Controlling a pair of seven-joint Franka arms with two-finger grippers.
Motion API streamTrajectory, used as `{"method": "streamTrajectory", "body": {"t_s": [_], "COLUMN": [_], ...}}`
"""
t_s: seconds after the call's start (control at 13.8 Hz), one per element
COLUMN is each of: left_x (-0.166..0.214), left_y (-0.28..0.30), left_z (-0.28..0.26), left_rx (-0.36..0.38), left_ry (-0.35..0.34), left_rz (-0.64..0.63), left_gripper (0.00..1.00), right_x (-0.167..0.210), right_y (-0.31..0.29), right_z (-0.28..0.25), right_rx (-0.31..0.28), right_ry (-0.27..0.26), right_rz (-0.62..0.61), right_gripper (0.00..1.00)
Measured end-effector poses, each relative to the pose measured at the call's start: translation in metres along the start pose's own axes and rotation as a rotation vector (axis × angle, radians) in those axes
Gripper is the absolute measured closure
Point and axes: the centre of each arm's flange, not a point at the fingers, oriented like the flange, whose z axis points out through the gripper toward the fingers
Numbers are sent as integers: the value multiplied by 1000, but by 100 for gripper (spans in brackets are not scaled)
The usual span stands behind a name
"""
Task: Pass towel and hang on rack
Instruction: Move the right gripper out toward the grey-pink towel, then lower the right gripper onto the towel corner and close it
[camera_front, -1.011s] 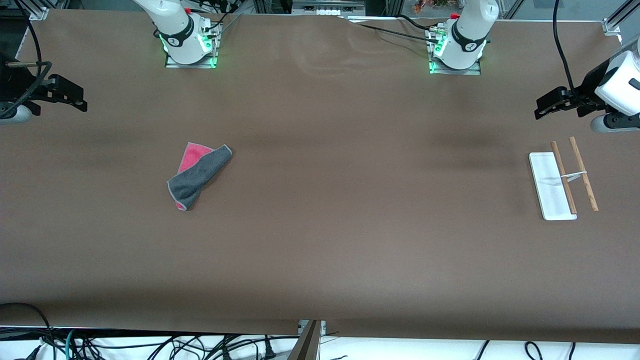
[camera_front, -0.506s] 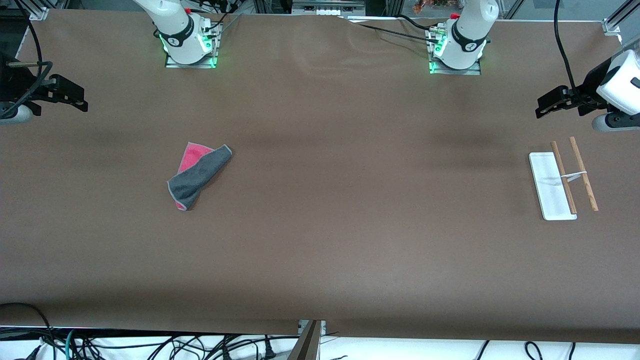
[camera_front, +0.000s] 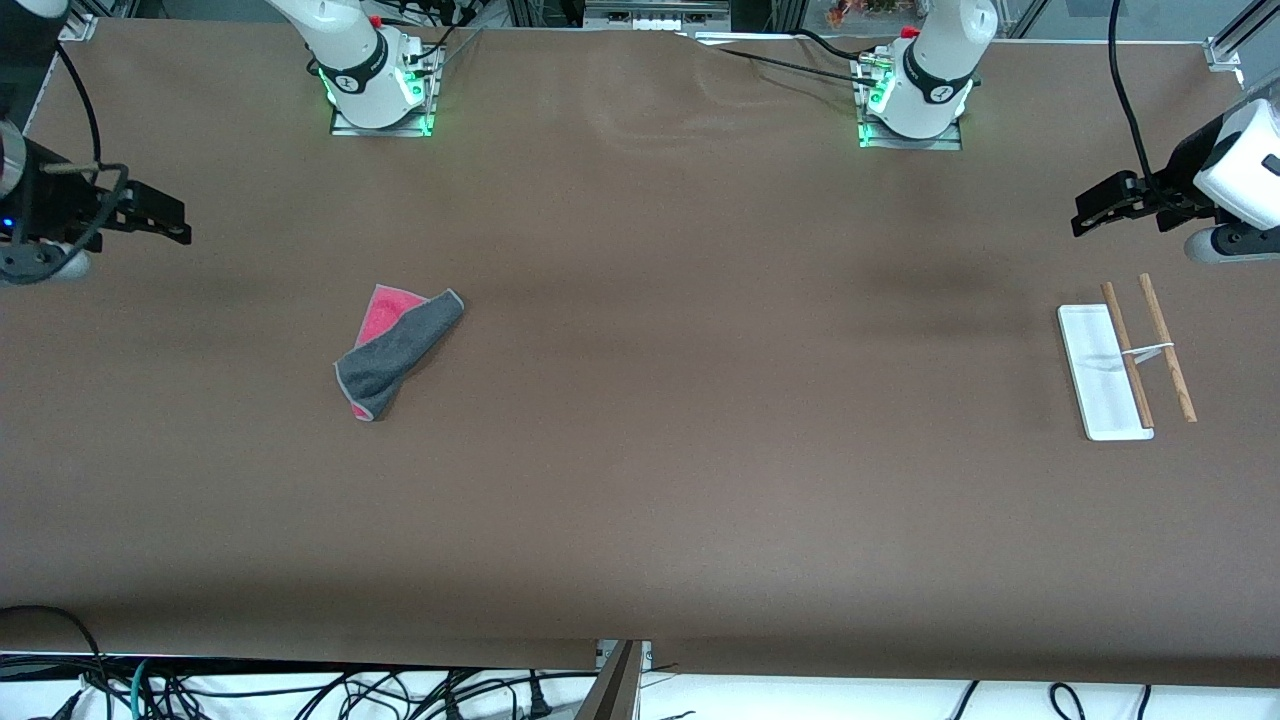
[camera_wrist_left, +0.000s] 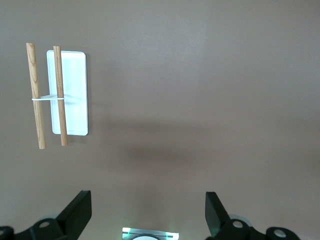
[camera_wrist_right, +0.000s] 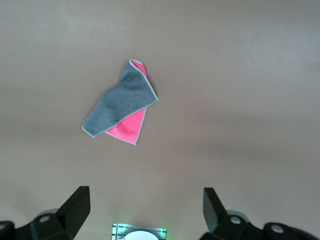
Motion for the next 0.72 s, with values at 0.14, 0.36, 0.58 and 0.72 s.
{"method": "streamTrajectory", "body": {"t_s": [0.14, 0.36, 0.58, 0.72], "left_x": [0, 0, 0, 0], "left_y": [0, -1, -2, -2], "left_z": [0, 0, 0, 0], "left_rx": [0, 0, 0, 0], "left_ry": [0, 0, -1, -2], "left_rz": [0, -2, -3, -3], "left_gripper": [0, 0, 0, 0], "right_x": [14, 39, 55, 63], "right_y": [-1, -2, -3, -4], "right_z": [25, 85, 158, 206], "right_rx": [1, 2, 1, -1], "right_ry": [-11, -9, 15, 35], "right_rz": [-4, -11, -20, -88], "right_gripper": [0, 0, 0, 0]}}
